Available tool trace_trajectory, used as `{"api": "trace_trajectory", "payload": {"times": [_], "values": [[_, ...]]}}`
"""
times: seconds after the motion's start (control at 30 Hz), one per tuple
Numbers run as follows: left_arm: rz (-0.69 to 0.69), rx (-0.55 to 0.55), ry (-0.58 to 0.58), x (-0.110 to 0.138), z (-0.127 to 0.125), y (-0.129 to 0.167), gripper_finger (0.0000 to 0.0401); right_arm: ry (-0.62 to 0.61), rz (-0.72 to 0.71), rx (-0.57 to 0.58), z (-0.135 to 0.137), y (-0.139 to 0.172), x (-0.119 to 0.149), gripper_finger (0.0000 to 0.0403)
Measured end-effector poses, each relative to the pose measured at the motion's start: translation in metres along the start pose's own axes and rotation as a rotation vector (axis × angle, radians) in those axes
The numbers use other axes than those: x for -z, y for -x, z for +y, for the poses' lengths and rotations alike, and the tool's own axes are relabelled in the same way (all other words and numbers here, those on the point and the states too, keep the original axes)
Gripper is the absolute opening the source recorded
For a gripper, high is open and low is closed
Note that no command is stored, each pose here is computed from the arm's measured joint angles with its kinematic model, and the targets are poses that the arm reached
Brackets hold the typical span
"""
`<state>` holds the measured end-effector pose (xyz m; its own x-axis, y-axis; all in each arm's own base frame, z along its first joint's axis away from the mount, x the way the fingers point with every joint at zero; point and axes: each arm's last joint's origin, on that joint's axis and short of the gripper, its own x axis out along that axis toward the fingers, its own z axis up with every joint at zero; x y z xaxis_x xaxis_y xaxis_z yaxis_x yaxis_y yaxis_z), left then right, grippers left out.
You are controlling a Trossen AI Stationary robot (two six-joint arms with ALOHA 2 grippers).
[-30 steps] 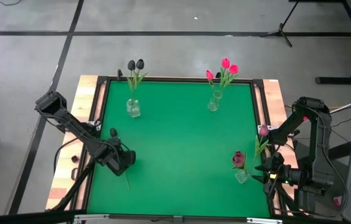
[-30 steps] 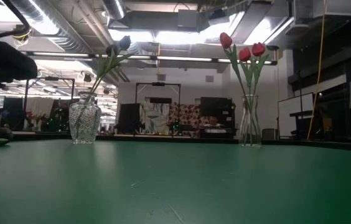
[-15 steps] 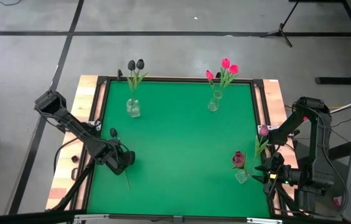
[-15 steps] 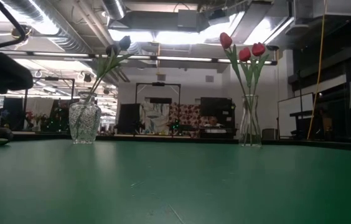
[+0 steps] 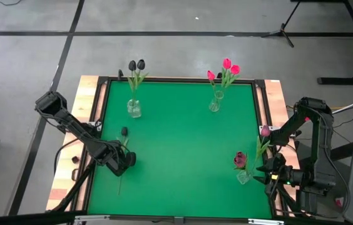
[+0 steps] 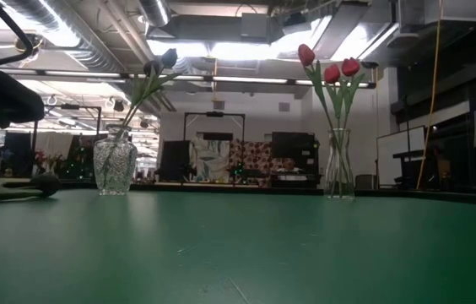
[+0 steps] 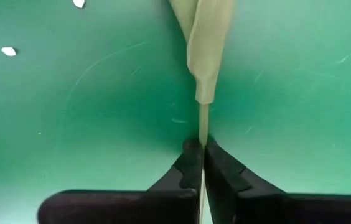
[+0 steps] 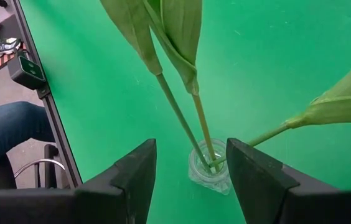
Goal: Sort flowers into vase by color
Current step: Put the black flower into the top left transparent vase
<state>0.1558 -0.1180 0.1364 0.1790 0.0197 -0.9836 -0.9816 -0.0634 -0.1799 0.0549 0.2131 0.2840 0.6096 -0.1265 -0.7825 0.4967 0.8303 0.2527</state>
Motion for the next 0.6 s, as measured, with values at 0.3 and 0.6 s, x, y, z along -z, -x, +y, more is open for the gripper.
{"api": "trace_trajectory", "payload": {"times": [0.3, 0.6], "values": [[-0.091, 0.132, -0.034, 0.0, -0.008, 0.007, 0.0002, 0.0, 0.0, 0.0, 0.0, 0.0, 0.0, 0.0193], [-0.14, 0.285, -0.085, 0.013, -0.028, 0.032, 0.0001, -0.002, -0.001, 0.0, 0.0, 0.0, 0.0, 0.0193]]}}
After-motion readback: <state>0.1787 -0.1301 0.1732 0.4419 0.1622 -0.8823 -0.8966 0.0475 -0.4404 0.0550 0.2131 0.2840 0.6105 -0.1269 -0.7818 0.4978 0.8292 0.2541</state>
